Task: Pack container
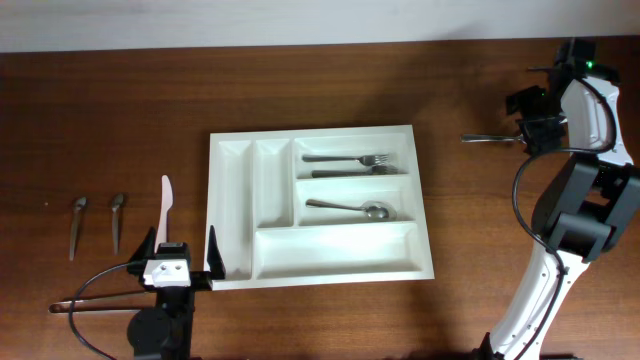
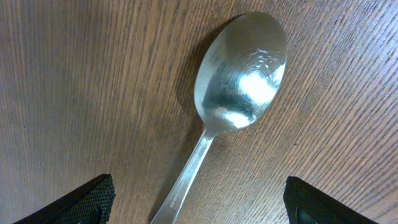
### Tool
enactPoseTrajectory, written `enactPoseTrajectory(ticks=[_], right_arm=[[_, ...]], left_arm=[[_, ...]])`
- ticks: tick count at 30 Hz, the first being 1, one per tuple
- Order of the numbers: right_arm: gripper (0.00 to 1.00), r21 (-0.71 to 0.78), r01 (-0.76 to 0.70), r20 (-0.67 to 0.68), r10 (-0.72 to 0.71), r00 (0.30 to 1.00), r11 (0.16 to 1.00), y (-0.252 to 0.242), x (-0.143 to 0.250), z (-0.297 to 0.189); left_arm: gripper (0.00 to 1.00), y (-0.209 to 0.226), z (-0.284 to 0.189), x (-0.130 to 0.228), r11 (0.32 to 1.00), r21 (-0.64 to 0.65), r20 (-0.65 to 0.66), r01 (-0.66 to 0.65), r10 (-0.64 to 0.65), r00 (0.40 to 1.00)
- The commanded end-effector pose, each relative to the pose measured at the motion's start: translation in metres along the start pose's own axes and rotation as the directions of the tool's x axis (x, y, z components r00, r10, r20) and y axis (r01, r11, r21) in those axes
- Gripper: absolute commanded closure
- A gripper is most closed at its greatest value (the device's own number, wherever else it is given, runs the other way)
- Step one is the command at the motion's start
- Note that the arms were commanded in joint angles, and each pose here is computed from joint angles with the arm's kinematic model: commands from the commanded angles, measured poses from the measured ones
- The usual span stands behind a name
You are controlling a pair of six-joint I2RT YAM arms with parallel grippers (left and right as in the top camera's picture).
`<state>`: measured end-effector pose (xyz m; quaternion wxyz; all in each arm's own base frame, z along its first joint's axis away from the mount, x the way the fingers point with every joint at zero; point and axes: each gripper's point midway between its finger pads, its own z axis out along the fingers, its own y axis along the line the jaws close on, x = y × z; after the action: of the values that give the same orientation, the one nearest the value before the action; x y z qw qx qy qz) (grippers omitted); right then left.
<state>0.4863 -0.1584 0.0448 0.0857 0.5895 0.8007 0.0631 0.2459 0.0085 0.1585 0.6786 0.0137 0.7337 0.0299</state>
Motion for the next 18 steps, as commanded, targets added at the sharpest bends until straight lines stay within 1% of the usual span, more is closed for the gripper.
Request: enactPoseTrajectory(ticks=[1,8,18], right_arm=[[0.12,0.048,-0.01,-0.003,0.011,1.0,0.999,-0.008,0.003,0.016],[0.11,0.091,-0.019,-0.033,0.022,0.999,0.996,-0.017,0.008,0.031],[0.11,0.099,-0.067,-0.023,0.07,0.997,0.993,-0.02,0.006,0.031]], left_arm=[[0.01,0.0,0.0,0.001,1.0,0.002,0.002,-0.019,0.019,1.0],[0.01,0.0,0.0,0.001,1.0,0.002,0.002,-0.019,0.019,1.0],[0.01,0.0,0.0,0.001,1.0,0.002,0.002,-0.019,0.019,1.0]])
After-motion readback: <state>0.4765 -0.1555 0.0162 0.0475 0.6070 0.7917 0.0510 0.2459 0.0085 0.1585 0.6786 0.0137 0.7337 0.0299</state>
